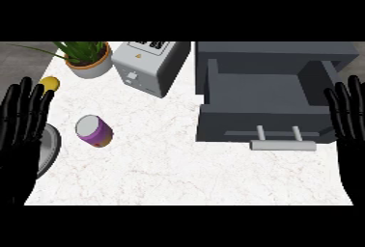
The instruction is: Pick up the can, place it into the drawer and close the drawer
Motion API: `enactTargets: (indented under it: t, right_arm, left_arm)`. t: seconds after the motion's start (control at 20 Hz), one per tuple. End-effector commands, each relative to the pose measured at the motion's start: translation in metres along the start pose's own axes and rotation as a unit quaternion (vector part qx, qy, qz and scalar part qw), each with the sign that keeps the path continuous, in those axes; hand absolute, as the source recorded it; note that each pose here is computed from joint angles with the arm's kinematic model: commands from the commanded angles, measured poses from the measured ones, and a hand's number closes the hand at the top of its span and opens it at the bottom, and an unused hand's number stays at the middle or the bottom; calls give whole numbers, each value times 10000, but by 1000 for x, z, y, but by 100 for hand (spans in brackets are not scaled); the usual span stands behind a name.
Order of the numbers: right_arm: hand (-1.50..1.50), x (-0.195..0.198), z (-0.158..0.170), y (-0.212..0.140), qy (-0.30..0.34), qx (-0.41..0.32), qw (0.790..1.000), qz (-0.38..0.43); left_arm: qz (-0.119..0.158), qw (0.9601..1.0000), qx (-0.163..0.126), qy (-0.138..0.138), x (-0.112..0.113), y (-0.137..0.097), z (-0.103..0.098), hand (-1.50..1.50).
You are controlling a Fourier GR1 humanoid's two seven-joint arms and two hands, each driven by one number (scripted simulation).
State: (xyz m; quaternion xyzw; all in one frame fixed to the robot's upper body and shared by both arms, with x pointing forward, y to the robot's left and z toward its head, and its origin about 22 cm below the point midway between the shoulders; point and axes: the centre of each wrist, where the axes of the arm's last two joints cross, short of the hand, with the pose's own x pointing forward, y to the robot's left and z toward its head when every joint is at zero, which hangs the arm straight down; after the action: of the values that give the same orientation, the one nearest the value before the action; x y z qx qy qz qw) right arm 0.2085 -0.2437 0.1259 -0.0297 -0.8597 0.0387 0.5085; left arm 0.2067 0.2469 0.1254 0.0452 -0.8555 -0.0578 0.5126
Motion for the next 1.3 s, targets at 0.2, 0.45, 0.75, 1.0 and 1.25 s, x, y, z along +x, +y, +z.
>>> enactTargets:
  t: [0.2,0.45,0.75,1.0,1.25]
  right_arm:
    - [-150,-8,6,4,-5,228,9996,-149]
    - [-150,-16,23,-14,1345,-919,9866,85]
    - [-150,-18,39,-51,1422,-952,9852,110]
    - [-150,3,72,-49,1422,-964,9851,121]
    - [-150,-5,79,-93,1396,-976,9853,128]
  left_arm:
    - [837,9920,-850,-410,-15,59,-20,-150]
    - [321,9841,-832,1533,-39,94,-4,-150]
    - [377,9810,-945,1653,-22,103,-12,-150]
    - [418,9801,-961,1688,-7,135,13,-150]
    - [679,9791,-840,1726,-9,137,27,-150]
